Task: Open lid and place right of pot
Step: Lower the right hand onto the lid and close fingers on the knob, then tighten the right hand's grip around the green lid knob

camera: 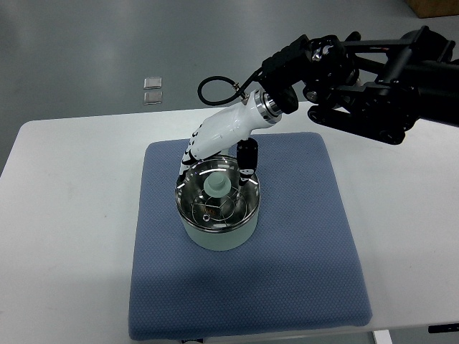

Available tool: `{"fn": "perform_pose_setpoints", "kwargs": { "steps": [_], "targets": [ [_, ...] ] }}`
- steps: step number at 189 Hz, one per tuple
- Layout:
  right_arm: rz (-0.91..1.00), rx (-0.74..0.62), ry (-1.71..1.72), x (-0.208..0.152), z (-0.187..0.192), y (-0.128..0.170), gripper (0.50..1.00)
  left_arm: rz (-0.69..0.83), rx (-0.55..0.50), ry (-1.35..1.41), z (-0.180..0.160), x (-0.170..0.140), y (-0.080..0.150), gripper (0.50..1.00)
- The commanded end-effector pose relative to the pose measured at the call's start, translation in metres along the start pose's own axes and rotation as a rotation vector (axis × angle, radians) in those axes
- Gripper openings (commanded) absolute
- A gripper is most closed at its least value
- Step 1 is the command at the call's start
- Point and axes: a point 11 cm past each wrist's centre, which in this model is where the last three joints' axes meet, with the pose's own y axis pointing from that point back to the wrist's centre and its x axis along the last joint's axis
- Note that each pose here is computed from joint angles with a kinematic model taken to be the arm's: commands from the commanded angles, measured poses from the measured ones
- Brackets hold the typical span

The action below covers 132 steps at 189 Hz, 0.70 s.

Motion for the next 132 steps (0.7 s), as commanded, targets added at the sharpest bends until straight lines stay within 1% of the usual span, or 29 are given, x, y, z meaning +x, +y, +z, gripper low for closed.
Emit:
{"fn": "perform_pose_setpoints", "kwargs": {
  "steps": [1, 6, 7, 20, 23, 32, 58, 59, 69, 110, 126, 132],
  "targets": [
    [-0.009, 0.003, 0.004, -0.0024, -0.0011, -0.0028, 0.856, 0.000, 0.000, 0.000, -0.0001, 0.0000, 0.0000, 1.000],
    [-0.009, 0.003, 0.004, -0.0024, -0.0011, -0.0028, 0.856, 0.000, 0.000, 0.000, -0.0001, 0.0000, 0.0000, 1.000],
    [-0.014, -0.002, 0.010, -0.0038, -0.0005, -0.0031, 0.836, 0.000, 0.000, 0.000, -0.0001, 0.0000, 0.0000, 1.000],
    [-0.023, -0.005, 0.017, -0.0076, 0.0003, -0.0044, 0.825, 0.000, 0.000, 0.000, -0.0001, 0.0000, 0.0000, 1.000],
    [-0.024, -0.006, 0.016, -0.0083, 0.0009, -0.0045, 0.813, 0.000, 0.000, 0.000, -0.0001, 0.0000, 0.0000, 1.000],
    [-0.025, -0.006, 0.016, -0.0087, 0.0009, -0.0046, 0.799, 0.000, 0.000, 0.000, -0.0001, 0.0000, 0.0000, 1.000],
    [-0.022, -0.011, 0.016, -0.0086, 0.0023, -0.0032, 0.793, 0.000, 0.000, 0.000, -0.0001, 0.0000, 0.0000, 1.000],
    [-0.020, -0.010, 0.017, -0.0087, 0.0020, -0.0040, 0.781, 0.000, 0.000, 0.000, -0.0001, 0.0000, 0.0000, 1.000],
    [-0.013, -0.012, 0.019, -0.0090, 0.0026, -0.0044, 0.770, 0.000, 0.000, 0.000, -0.0001, 0.0000, 0.0000, 1.000],
    [-0.006, -0.025, 0.016, -0.0092, 0.0066, -0.0015, 0.768, 0.000, 0.000, 0.000, -0.0001, 0.0000, 0.0000, 1.000],
    [0.001, -0.025, 0.015, -0.0094, 0.0075, 0.0000, 0.754, 0.000, 0.000, 0.000, -0.0001, 0.0000, 0.0000, 1.000],
    [0.001, -0.026, 0.014, -0.0096, 0.0080, 0.0005, 0.742, 0.000, 0.000, 0.000, -0.0001, 0.0000, 0.0000, 1.000]
  ]
}}
